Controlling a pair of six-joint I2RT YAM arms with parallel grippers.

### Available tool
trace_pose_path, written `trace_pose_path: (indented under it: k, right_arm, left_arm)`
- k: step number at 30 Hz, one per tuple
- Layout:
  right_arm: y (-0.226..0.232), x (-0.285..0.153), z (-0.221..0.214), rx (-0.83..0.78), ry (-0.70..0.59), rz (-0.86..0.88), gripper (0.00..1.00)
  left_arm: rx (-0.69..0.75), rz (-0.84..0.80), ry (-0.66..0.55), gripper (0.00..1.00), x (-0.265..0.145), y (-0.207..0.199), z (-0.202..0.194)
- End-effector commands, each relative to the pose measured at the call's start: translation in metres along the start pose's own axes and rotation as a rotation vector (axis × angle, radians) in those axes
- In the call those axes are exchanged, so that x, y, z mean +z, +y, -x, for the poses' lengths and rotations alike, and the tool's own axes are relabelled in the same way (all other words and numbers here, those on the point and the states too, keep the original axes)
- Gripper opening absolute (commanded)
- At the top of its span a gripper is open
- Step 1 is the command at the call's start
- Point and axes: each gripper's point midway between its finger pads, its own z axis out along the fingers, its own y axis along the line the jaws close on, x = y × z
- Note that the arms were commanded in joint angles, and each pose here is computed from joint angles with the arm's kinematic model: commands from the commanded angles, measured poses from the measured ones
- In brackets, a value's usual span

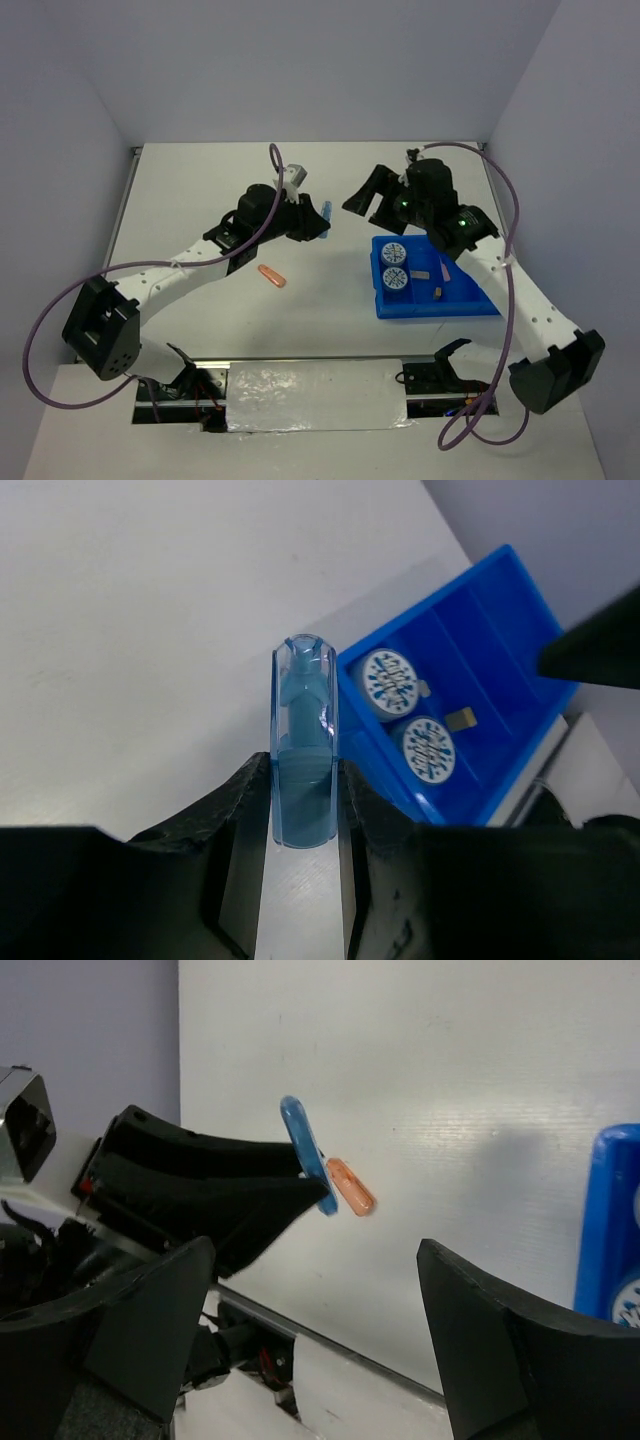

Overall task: Sort the stationery into containers
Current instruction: Pick up the stationery from the center of the board, then place the stationery in the storage box.

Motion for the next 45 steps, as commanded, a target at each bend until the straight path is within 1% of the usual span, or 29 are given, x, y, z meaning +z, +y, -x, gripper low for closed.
trace_pose_path:
  k: [1, 5, 6, 11, 13, 14, 15, 16, 17, 18, 19, 20, 21, 22, 23, 24, 25, 26, 27, 28, 29, 30, 31, 33, 34, 36, 41, 44, 45]
  right_arm:
    - [0.031, 0.015, 0.018, -0.046, -0.063, 0.022, 0.87]
    - [0.034, 0.031, 0.004, -0.069, -0.028, 0.004, 0.79]
    - [0.033, 0.036, 0.002, -0.072, -0.022, -0.002, 0.75]
    - [0.023, 0.054, -0.012, -0.087, 0.005, -0.036, 0.69]
    - [0.022, 0.057, -0.015, -0.097, 0.009, -0.039, 0.60]
    - [0.023, 0.061, -0.018, -0.100, 0.023, -0.027, 0.48]
    - [0.024, 0.063, -0.021, -0.104, 0.034, -0.017, 0.41]
    - [0.025, 0.065, -0.023, -0.107, 0.044, -0.004, 0.31]
    - [0.028, 0.068, -0.027, -0.111, 0.063, 0.027, 0.20]
    - [0.030, 0.070, -0.030, -0.135, 0.072, 0.047, 0.17]
    - [0.031, 0.070, -0.029, -0.163, 0.070, 0.069, 0.12]
    - [0.030, 0.070, -0.025, -0.195, 0.053, 0.065, 0.04]
    - [0.020, 0.068, -0.018, -0.266, 0.035, 0.031, 0.01]
    - [0.003, 0.062, -0.003, -0.290, 0.003, -0.030, 0.00]
    - [-0.024, 0.053, 0.007, -0.354, 0.002, -0.146, 0.00]
    - [-0.044, 0.044, 0.019, -0.367, -0.015, -0.220, 0.00]
    - [-0.073, 0.027, 0.044, -0.344, -0.050, -0.304, 0.00]
    - [-0.095, 0.013, 0.046, -0.341, -0.011, -0.364, 0.00]
    - [-0.110, 0.002, 0.051, -0.376, 0.011, -0.410, 0.00]
    - [-0.135, -0.017, 0.055, -0.364, 0.050, -0.501, 0.02]
    - [-0.151, -0.027, 0.055, -0.404, 0.086, -0.568, 0.02]
    - [-0.176, -0.039, 0.060, -0.420, 0.096, -0.706, 0.04]
    - [-0.200, -0.051, 0.055, -0.425, 0.153, -0.796, 0.04]
    - [-0.231, -0.058, 0.051, -0.413, 0.225, -0.912, 0.03]
    - [-0.240, -0.059, 0.047, -0.420, 0.253, -0.931, 0.03]
    - [-0.252, -0.057, 0.047, -0.421, 0.257, -0.966, 0.04]
    - [-0.276, -0.052, 0.033, -0.401, 0.330, -1.042, 0.06]
    - [-0.286, -0.050, 0.027, -0.392, 0.346, -1.067, 0.15]
    - [-0.288, -0.050, 0.026, -0.391, 0.346, -1.075, 0.22]
  left_arm:
    - [0.056, -0.245, -0.014, 0.00, -0.002, -0.044, 0.010]
    - [0.056, -0.298, -0.015, 0.00, -0.006, -0.057, 0.015]
    - [0.060, -0.315, -0.015, 0.00, -0.008, -0.061, 0.017]
    - [0.065, -0.371, -0.025, 0.00, -0.014, -0.076, 0.027]
    - [0.063, -0.370, -0.025, 0.00, -0.014, -0.076, 0.028]
    - [0.062, -0.362, -0.024, 0.00, -0.014, -0.076, 0.029]
    - [0.059, -0.354, -0.025, 0.04, -0.013, -0.075, 0.030]
    - [0.060, -0.352, -0.028, 0.07, -0.013, -0.075, 0.031]
    - [0.056, -0.340, -0.021, 0.19, -0.011, -0.072, 0.030]
    - [0.053, -0.339, -0.025, 0.28, -0.011, -0.073, 0.032]
    - [0.051, -0.322, -0.033, 0.38, -0.009, -0.072, 0.036]
    - [0.047, -0.302, -0.027, 0.54, -0.006, -0.068, 0.036]
    - [0.033, -0.261, -0.004, 0.91, -0.004, -0.061, 0.032]
    - [0.028, -0.219, -0.010, 0.99, -0.003, -0.059, 0.041]
    - [-0.007, -0.087, 0.058, 0.99, 0.001, -0.033, 0.026]
    - [-0.022, -0.019, 0.089, 0.99, 0.000, -0.022, 0.023]
    - [-0.026, 0.030, 0.093, 0.99, -0.003, -0.017, 0.028]
    - [-0.037, 0.142, 0.089, 0.99, -0.007, 0.002, 0.028]
    - [-0.063, 0.233, 0.160, 0.99, -0.018, 0.019, 0.011]
    - [-0.075, 0.281, 0.183, 0.99, -0.027, 0.025, 0.007]
    - [-0.087, 0.407, 0.180, 0.99, -0.038, 0.046, 0.006]
    - [-0.122, 0.509, 0.256, 0.99, -0.057, 0.059, -0.011]
    - [-0.135, 0.583, 0.290, 0.99, -0.067, 0.070, -0.019]
    - [-0.169, 0.715, 0.334, 0.99, -0.088, 0.085, -0.032]
    - [-0.179, 0.769, 0.388, 0.99, -0.102, 0.091, -0.045]
    - [-0.240, 0.831, 0.414, 0.99, -0.114, 0.099, -0.062]
    - [-0.345, 0.862, 0.414, 0.99, -0.125, 0.102, -0.085]
    - [-0.351, 0.858, 0.437, 0.99, -0.125, 0.103, -0.091]
    - [-0.343, 0.863, 0.435, 0.99, -0.126, 0.104, -0.090]
